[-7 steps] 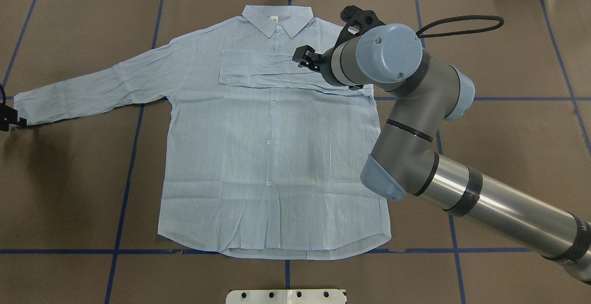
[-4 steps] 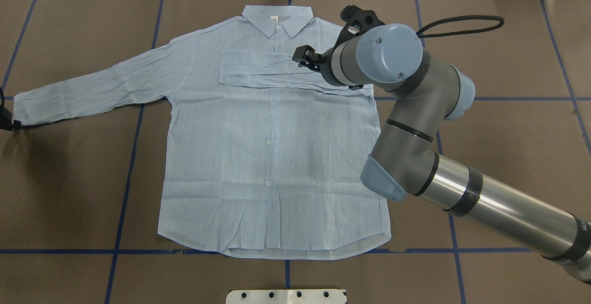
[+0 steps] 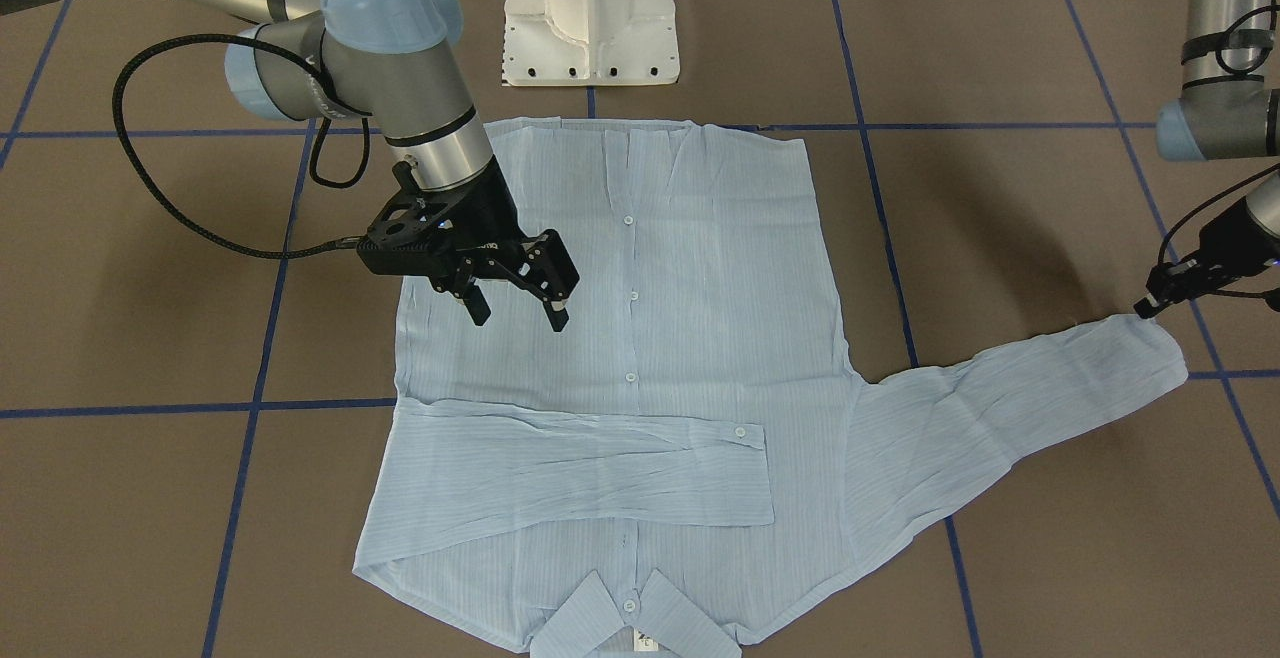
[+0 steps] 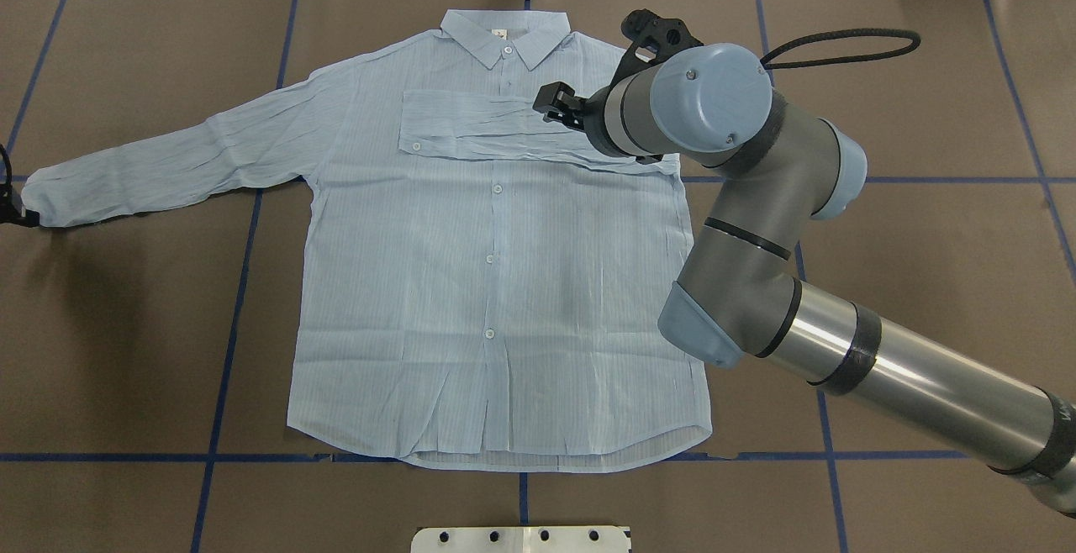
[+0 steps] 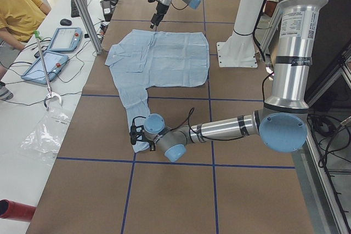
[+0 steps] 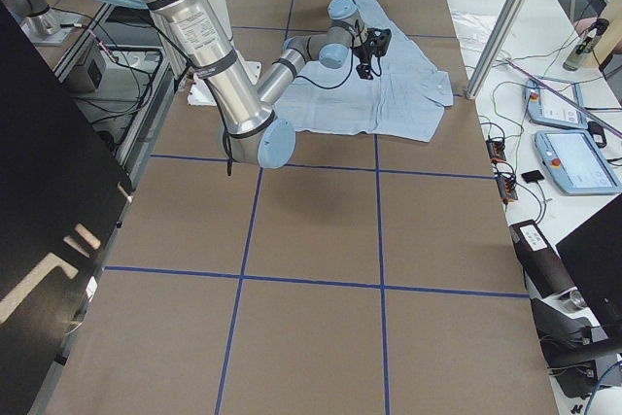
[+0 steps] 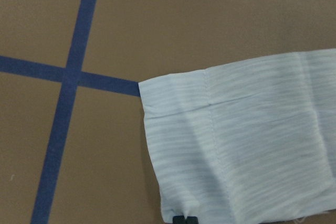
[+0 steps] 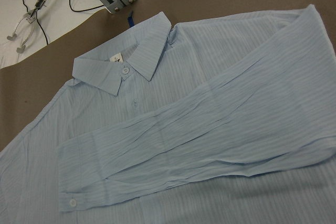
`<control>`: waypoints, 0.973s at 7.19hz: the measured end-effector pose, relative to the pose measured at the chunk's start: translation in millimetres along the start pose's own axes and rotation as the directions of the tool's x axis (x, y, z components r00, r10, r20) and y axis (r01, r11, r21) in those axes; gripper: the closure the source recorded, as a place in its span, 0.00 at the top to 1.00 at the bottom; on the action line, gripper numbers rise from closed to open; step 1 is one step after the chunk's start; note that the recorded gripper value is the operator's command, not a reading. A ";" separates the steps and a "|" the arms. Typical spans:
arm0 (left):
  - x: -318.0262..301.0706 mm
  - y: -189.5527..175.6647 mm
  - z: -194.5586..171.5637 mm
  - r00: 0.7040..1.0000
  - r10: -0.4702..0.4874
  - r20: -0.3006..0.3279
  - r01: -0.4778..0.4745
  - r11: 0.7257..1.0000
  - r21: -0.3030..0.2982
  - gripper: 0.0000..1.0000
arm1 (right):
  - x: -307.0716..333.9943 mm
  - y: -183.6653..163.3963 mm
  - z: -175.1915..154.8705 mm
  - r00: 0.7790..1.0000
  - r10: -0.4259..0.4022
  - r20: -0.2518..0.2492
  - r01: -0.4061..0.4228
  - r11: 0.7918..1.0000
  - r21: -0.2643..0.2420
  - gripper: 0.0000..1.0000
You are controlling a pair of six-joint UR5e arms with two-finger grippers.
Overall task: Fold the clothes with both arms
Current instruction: 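Grasp the other sleeve cuff with the left gripper while the right holds, then fold the sleeve toward the collar with the left gripper while the right withdraws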
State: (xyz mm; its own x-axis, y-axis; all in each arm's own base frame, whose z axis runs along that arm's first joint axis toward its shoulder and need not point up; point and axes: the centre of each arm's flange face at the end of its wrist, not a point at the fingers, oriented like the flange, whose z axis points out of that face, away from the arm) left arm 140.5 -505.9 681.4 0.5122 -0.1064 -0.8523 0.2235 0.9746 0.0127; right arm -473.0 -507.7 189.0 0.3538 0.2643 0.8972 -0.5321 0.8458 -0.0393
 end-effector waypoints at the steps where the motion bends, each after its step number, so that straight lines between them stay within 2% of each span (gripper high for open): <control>1: 28.6 -6.1 -13.1 0.999 0.039 -0.034 -0.038 0.999 0.026 0.00 | 6.1 -1.0 -7.9 1.000 -0.002 0.007 0.002 1.000 0.002 0.98; 3: 97.9 -32.7 -31.5 0.990 0.106 -0.095 -0.099 0.992 0.075 0.00 | 30.0 -10.4 -23.7 1.000 0.001 0.008 -0.002 1.000 0.016 0.98; 4: 148.9 -50.2 -37.5 0.987 0.105 -0.125 -0.095 0.992 0.084 0.00 | 45.9 -18.5 -29.0 1.000 0.006 -0.002 -0.006 1.000 0.026 0.98; 5: 219.1 -60.9 -34.7 0.984 0.071 -0.162 -0.059 0.995 0.077 0.00 | 62.0 -26.6 -32.3 1.000 0.013 -0.017 -0.013 0.999 0.037 0.98; 7: 382.9 -47.0 -0.4 0.972 -0.042 -0.230 0.052 0.998 0.039 0.00 | 90.8 -41.7 -37.7 0.999 0.022 -0.044 -0.019 0.998 0.054 0.98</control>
State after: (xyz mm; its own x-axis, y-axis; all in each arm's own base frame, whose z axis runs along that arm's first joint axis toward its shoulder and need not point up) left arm 325.8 -592.3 354.2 0.2979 -0.0991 -0.9494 0.2825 0.9592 -0.0115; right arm -389.7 -501.5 255.6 0.3759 0.3031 0.8757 -0.5796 0.8142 -0.0330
